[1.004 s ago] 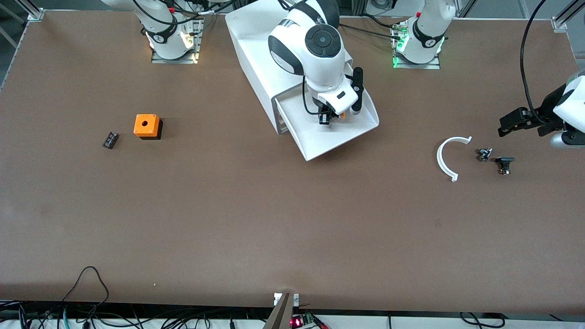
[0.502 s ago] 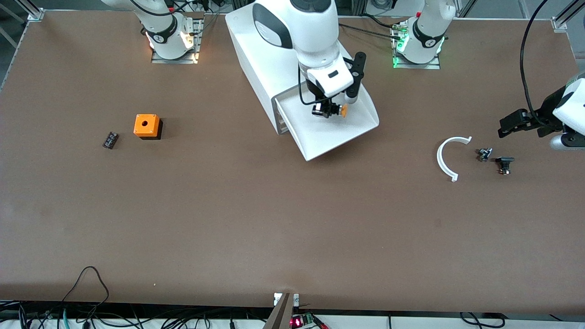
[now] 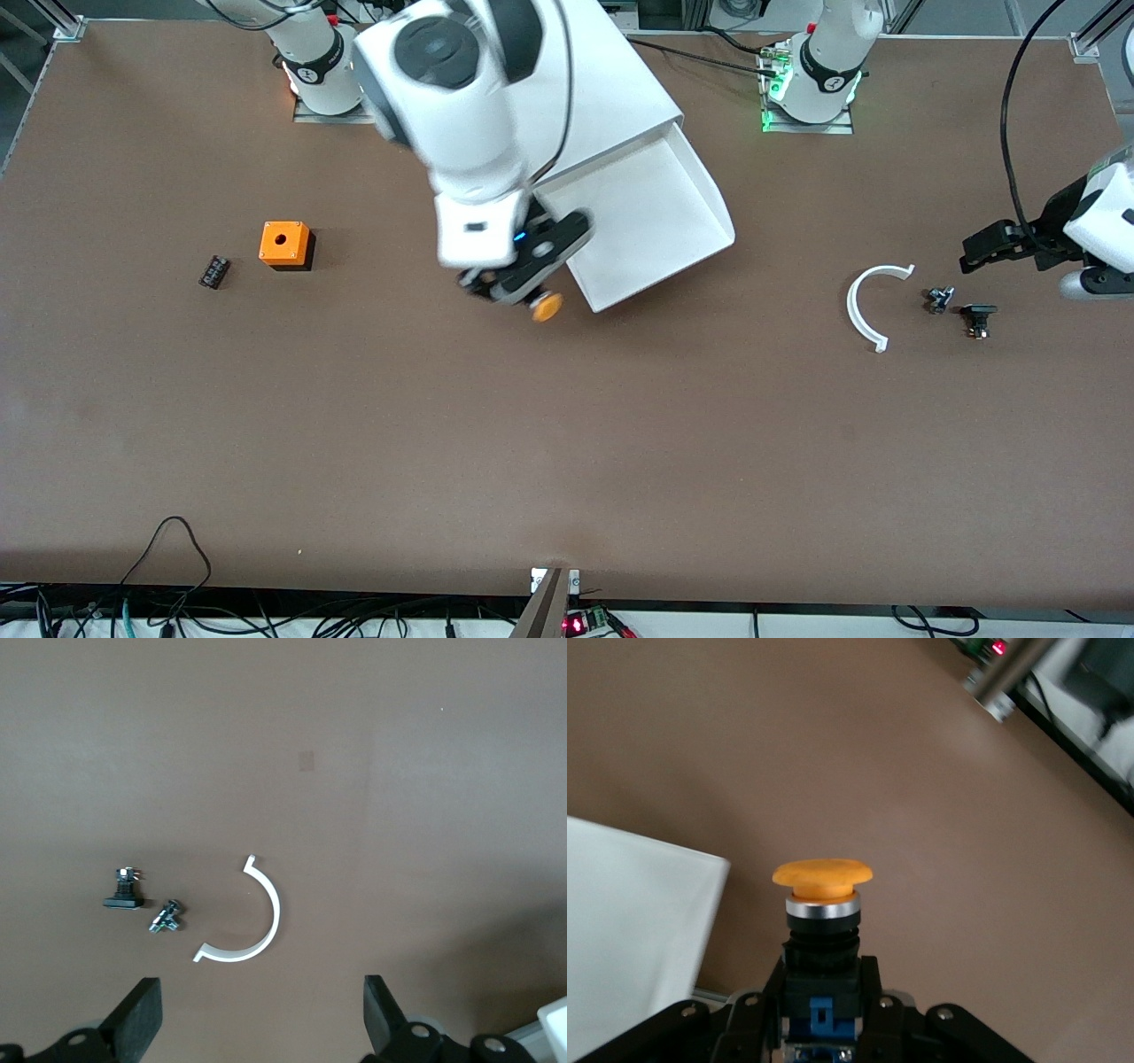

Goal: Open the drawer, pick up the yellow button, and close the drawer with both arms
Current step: 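Lift the yellow button with the right gripper while the left gripper approaches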

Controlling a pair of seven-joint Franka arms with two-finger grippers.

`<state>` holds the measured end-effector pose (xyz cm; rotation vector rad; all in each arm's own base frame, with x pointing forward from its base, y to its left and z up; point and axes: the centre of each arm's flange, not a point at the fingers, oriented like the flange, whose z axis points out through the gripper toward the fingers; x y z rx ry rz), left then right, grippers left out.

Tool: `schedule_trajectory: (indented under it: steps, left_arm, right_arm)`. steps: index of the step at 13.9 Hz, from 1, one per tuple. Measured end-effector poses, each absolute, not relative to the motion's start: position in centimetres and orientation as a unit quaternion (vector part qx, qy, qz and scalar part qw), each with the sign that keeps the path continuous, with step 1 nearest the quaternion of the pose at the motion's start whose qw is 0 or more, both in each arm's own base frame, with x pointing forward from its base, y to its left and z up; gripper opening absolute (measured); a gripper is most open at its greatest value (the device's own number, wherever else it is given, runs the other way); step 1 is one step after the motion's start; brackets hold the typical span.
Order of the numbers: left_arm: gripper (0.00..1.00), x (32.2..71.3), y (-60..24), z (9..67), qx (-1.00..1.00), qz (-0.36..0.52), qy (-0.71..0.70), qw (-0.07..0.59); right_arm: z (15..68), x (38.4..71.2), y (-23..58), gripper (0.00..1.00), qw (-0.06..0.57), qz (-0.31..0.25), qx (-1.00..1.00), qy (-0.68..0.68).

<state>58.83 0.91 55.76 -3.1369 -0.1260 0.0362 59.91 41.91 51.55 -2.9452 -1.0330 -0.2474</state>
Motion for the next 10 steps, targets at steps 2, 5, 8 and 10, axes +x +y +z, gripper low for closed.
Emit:
schedule_trajectory:
  steps: [2, 5, 8, 10]
  left_arm:
    - [1.00, 59.5, -2.5, 54.4, -0.999, -0.002, -0.050, -0.002]
    - [1.00, 60.0, -8.6, 50.3, -0.997, -0.021, -0.080, -0.014]
    - [1.00, 60.0, -15.2, 44.8, -0.990, -0.023, -0.136, -0.030]
    - [1.00, 60.0, -19.2, 41.4, -0.985, -0.023, -0.167, -0.041]
  right_arm:
    - [49.5, 62.4, 36.9, 0.33, -0.004, -0.046, -0.960, -0.276]
    - [45.5, 64.6, 30.8, 0.33, -0.023, -0.004, -0.982, -0.186]
    - [40.6, 65.6, 23.7, 0.33, -0.058, 0.041, -0.991, -0.113]
    - [38.4, 66.1, 17.5, 0.33, -0.061, 0.059, -0.993, -0.083]
